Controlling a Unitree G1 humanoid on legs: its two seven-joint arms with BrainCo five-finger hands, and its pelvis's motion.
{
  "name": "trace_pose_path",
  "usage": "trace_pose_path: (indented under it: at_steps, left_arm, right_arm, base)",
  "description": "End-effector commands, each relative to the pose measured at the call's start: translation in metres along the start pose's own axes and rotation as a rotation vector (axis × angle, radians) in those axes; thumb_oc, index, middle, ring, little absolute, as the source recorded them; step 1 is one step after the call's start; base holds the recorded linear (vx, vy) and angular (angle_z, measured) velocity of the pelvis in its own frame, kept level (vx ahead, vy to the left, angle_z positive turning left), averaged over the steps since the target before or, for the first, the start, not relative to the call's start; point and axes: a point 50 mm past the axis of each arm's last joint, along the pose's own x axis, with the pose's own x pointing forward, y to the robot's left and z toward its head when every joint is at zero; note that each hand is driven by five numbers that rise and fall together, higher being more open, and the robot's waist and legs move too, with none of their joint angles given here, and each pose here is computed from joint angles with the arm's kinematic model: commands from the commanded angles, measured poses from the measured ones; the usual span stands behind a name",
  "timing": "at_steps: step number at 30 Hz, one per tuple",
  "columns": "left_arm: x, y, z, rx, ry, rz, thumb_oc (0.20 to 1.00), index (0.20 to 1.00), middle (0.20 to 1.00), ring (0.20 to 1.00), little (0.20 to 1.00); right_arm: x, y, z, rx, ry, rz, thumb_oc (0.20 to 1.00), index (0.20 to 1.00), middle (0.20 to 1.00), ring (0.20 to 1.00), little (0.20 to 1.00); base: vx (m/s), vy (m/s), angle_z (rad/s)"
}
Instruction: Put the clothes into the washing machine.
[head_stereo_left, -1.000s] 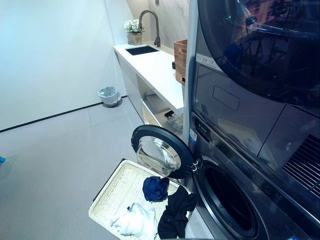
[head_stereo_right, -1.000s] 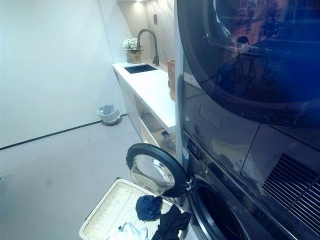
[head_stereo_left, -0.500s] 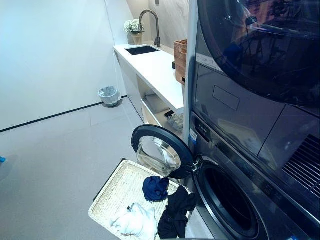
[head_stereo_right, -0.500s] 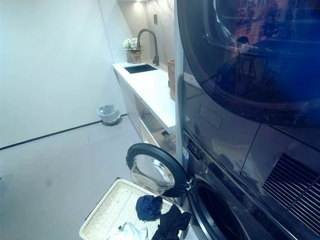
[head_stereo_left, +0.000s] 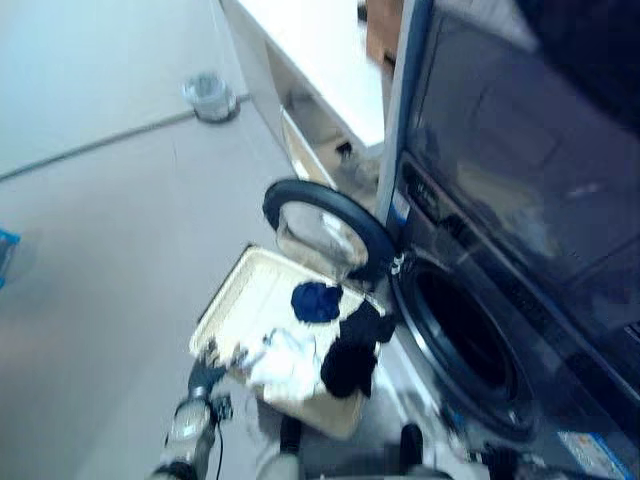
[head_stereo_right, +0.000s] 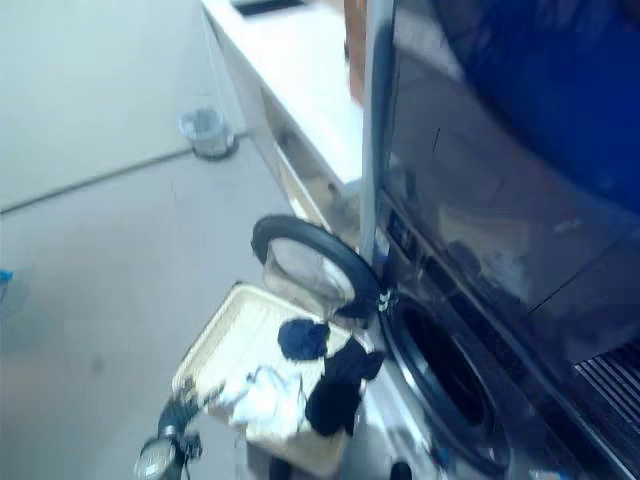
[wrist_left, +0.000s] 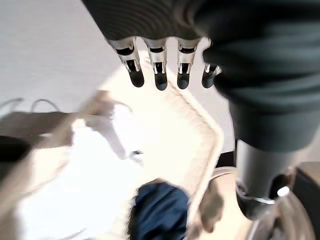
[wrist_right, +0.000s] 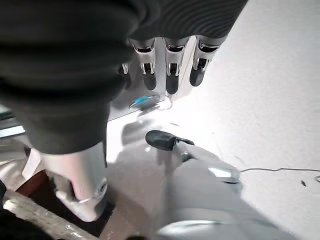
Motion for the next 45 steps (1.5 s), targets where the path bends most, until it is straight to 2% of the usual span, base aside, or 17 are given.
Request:
trace_pose_path:
  at_steps: [1, 2, 7, 13, 16, 21, 26, 32, 45]
  left_arm:
    - [0.018, 0.015, 0.051, 0.005, -0.222, 0.185, 1.000, 1.000, 1.000, 1.000, 1.000]
    - [0.022, 0.011, 0.074, 0.022, -0.315, 0.235, 1.000, 1.000, 1.000, 1.000, 1.000]
    - [0.026, -0.001, 0.120, 0.070, -0.518, 0.301, 1.000, 1.000, 1.000, 1.000, 1.000]
    - [0.023, -0.026, 0.164, 0.256, -0.756, 0.276, 1.000, 1.000, 1.000, 1.000, 1.000]
    - [0.021, -0.045, 0.190, 0.480, -0.912, 0.221, 1.000, 1.000, 1.000, 1.000, 1.000]
    - [0.022, -0.058, 0.214, 0.704, -1.041, 0.185, 1.000, 1.000, 1.000, 1.000, 1.000]
    - [0.024, -0.069, 0.236, 0.902, -1.119, 0.139, 1.000, 1.000, 1.000, 1.000, 1.000]
    - [0.028, -0.077, 0.258, 1.052, -1.160, 0.120, 1.000, 1.000, 1.000, 1.000, 1.000]
    - [0.033, -0.082, 0.290, 1.234, -1.169, 0.174, 1.000, 1.000, 1.000, 1.000, 1.000]
  right_arm:
    - [0.002, 0.006, 0.028, 0.063, -0.074, -0.013, 1.000, 1.000, 1.000, 1.000, 1.000]
    - [0.002, 0.003, 0.039, 0.071, -0.105, -0.017, 1.000, 1.000, 1.000, 1.000, 1.000]
    - [0.000, -0.005, 0.065, 0.087, -0.180, -0.024, 1.000, 1.000, 1.000, 1.000, 1.000]
    - [-0.004, -0.015, 0.086, 0.120, -0.256, -0.039, 1.000, 1.000, 1.000, 1.000, 1.000]
    - [-0.008, -0.021, 0.103, 0.139, -0.312, -0.049, 1.000, 1.000, 1.000, 1.000, 1.000]
    - [-0.014, -0.030, 0.127, 0.135, -0.387, -0.066, 1.000, 1.000, 1.000, 1.000, 1.000]
    - [-0.023, -0.041, 0.151, 0.116, -0.452, -0.091, 1.000, 1.000, 1.000, 1.000, 1.000]
    - [-0.033, -0.048, 0.178, 0.107, -0.524, -0.101, 1.000, 1.000, 1.000, 1.000, 1.000]
    - [-0.048, -0.053, 0.211, 0.065, -0.611, -0.110, 1.000, 1.000, 1.000, 1.000, 1.000]
  base:
    - [-0.16, -0.023, -0.03]
    - [-0.13, -0.011, -0.03]
    - [-0.07, -0.018, -0.01]
    - [-0.06, -0.038, -0.01]
    - [-0.04, -0.026, 0.03]
    - [-0.03, 0.046, -0.04]
    - [-0.04, 0.053, 0.02]
    - [-0.06, 0.034, 0.06]
    - [-0.02, 0.010, 0.01]
